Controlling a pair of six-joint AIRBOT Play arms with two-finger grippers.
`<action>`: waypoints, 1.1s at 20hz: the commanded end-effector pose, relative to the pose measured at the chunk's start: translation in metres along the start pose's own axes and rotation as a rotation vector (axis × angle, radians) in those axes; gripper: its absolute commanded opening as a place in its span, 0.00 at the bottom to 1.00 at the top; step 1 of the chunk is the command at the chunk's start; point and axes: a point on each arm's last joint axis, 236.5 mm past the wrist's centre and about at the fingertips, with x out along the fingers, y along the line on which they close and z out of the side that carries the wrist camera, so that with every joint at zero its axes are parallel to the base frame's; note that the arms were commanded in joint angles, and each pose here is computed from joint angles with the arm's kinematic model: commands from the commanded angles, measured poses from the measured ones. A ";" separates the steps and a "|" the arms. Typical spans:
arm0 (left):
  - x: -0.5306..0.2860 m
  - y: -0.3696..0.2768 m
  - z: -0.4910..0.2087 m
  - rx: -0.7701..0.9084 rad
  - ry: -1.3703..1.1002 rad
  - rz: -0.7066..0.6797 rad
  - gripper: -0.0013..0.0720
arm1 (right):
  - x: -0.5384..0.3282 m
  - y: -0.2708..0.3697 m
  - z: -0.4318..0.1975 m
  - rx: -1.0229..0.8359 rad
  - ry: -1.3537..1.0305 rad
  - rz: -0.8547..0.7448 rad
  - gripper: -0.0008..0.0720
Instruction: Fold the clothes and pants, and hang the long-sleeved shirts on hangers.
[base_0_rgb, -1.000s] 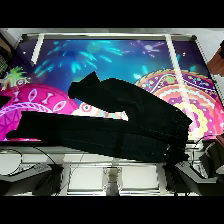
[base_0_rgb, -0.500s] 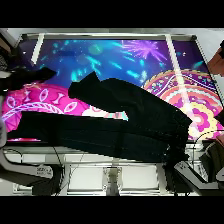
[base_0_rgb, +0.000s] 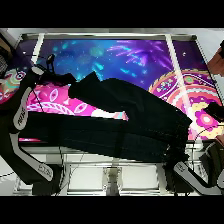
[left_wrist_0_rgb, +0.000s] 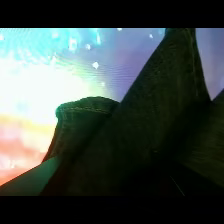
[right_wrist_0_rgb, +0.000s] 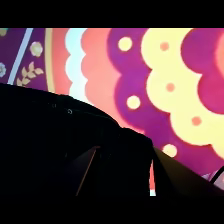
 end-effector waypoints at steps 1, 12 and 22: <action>0.011 0.017 -0.007 -0.004 0.027 0.063 0.81 | 0.001 0.005 0.000 -0.013 0.005 0.008 0.53; 0.036 0.013 -0.013 0.014 0.031 0.103 0.81 | 0.001 0.006 -0.002 -0.013 0.011 0.011 0.53; 0.025 0.006 0.000 0.018 -0.009 0.104 0.06 | 0.001 0.007 -0.004 -0.013 0.022 0.016 0.53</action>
